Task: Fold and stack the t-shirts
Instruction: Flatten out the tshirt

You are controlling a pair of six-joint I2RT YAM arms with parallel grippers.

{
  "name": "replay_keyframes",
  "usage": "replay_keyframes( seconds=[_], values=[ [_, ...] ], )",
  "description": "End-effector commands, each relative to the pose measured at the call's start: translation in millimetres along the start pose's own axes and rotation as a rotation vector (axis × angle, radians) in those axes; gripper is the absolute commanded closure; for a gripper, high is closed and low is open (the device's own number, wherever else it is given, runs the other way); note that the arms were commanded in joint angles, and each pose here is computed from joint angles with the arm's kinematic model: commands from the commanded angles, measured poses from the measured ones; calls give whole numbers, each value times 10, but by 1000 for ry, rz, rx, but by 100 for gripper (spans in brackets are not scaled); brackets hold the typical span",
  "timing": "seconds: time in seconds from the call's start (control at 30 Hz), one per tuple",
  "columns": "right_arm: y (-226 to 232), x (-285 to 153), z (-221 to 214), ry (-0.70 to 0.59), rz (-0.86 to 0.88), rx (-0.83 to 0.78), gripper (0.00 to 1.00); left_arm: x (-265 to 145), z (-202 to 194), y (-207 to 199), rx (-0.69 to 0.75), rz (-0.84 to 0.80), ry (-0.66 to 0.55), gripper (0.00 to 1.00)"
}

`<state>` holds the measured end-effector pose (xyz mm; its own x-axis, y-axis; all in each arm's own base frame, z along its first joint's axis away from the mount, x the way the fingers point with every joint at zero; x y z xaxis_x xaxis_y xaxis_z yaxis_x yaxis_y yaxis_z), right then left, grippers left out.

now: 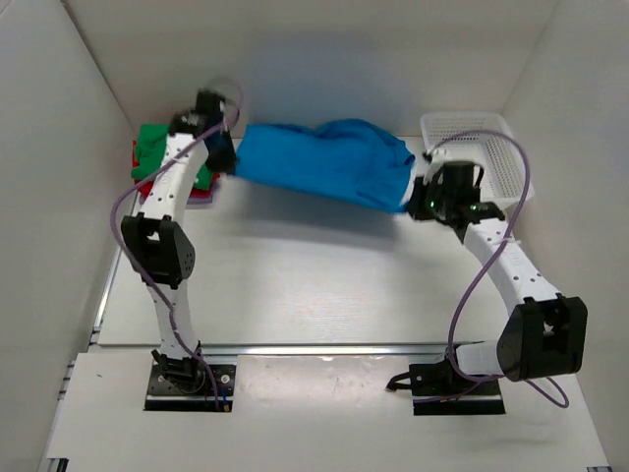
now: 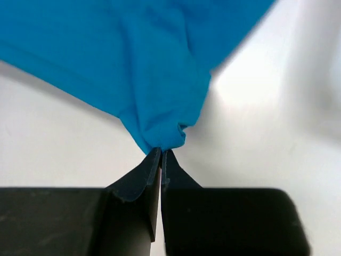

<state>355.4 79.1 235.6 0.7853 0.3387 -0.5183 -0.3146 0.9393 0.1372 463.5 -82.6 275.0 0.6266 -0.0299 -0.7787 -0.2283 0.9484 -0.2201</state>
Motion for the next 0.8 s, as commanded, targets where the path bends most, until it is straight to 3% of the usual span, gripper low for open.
replay_keyframes(
  seconds=[0.0, 0.03, 0.1, 0.3, 0.47, 0.57, 0.77],
  values=[
    [178, -135, -309, 38, -4, 72, 100, 176, -724, 508, 2, 103, 169, 100],
    [211, -138, -538, 84, -26, 93, 100, -15, -879, 598, -57, 40, 111, 100],
    [265, -181, -836, 145, -35, 126, 100, 104, -1450, 855, -132, 26, 191, 100],
    [411, -394, -1546, 334, -79, 258, 100, 41, -1994, 1006, -103, 30, 202, 100],
    [532, -541, -1691, 358, -90, 253, 59, 48, -2208, 1144, -71, 56, 225, 100],
    [515, -623, -1579, 318, -72, 224, 49, 47, -2270, 1190, -60, 58, 227, 100],
    [774, -484, -1428, 276, 120, 37, 61, -20, -2458, 1190, -44, 47, 241, 100]
  ],
)
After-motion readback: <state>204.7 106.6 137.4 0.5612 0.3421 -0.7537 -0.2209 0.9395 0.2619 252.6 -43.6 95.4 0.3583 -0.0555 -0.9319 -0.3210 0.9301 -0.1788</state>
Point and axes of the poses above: each gripper's point midway between its finger pads, its own x axis out along the fingers, its own y axis along the line the jaws close on, z = x × y, the point moved 4 cm from there along -x, back along the fingers, and after that the axes turned 3 degrees about -x, right-handed, at the moved point
